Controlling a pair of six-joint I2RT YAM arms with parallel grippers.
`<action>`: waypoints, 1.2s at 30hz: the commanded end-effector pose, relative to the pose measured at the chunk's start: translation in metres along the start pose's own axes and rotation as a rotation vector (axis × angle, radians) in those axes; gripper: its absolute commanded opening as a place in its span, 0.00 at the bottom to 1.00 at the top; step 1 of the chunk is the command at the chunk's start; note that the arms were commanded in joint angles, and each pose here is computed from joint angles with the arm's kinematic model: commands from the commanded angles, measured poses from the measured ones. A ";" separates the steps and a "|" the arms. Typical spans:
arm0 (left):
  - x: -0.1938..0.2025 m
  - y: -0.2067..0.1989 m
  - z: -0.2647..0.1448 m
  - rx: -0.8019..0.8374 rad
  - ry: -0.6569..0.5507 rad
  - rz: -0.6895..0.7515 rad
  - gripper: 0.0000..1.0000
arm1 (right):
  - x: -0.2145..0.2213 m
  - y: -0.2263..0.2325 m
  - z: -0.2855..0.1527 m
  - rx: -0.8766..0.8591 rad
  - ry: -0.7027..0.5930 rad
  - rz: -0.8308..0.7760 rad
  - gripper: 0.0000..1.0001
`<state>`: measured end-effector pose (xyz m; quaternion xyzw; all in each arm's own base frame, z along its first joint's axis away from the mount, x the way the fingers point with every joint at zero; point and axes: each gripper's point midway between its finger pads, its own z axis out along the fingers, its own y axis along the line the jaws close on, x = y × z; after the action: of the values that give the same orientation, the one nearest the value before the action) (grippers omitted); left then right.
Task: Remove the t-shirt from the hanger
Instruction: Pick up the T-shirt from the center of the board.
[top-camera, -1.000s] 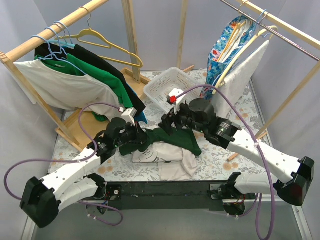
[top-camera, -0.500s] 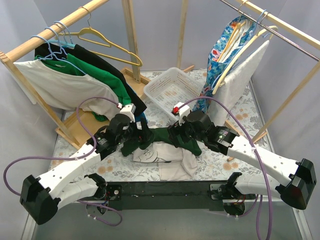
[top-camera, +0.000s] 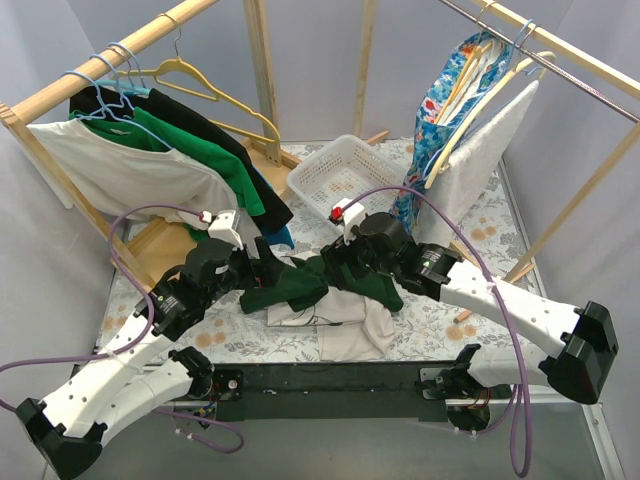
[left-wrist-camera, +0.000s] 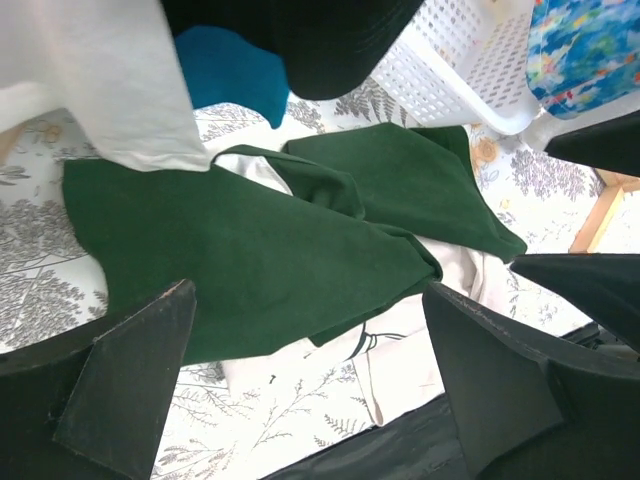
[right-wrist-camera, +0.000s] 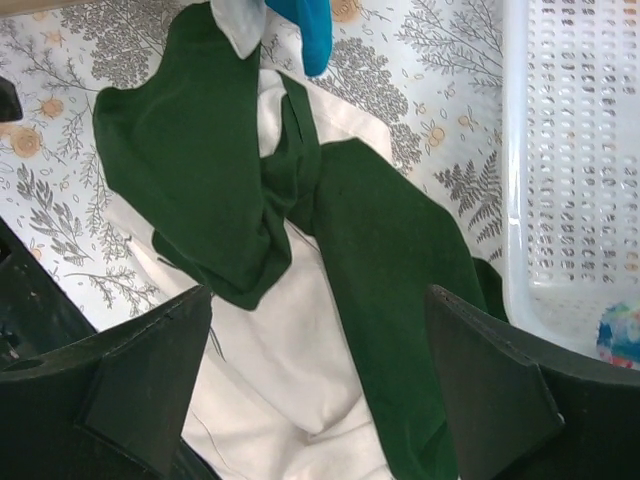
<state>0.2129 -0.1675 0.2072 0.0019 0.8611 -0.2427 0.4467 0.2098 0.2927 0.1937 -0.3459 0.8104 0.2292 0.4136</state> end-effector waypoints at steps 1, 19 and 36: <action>-0.017 0.004 -0.014 -0.033 -0.064 -0.019 0.98 | -0.021 0.013 0.020 -0.043 -0.027 -0.023 0.94; -0.029 0.005 -0.024 -0.020 -0.138 -0.022 0.98 | 0.122 0.004 0.114 -0.006 0.367 0.022 0.98; -0.031 0.003 -0.026 -0.006 -0.148 -0.018 0.98 | 0.208 -0.037 0.109 0.219 0.592 0.017 0.01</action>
<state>0.2115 -0.1494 0.2318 -0.0247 0.8361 -0.2412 0.4921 0.2386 0.3319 0.0223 -0.3393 0.8795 0.1486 0.2989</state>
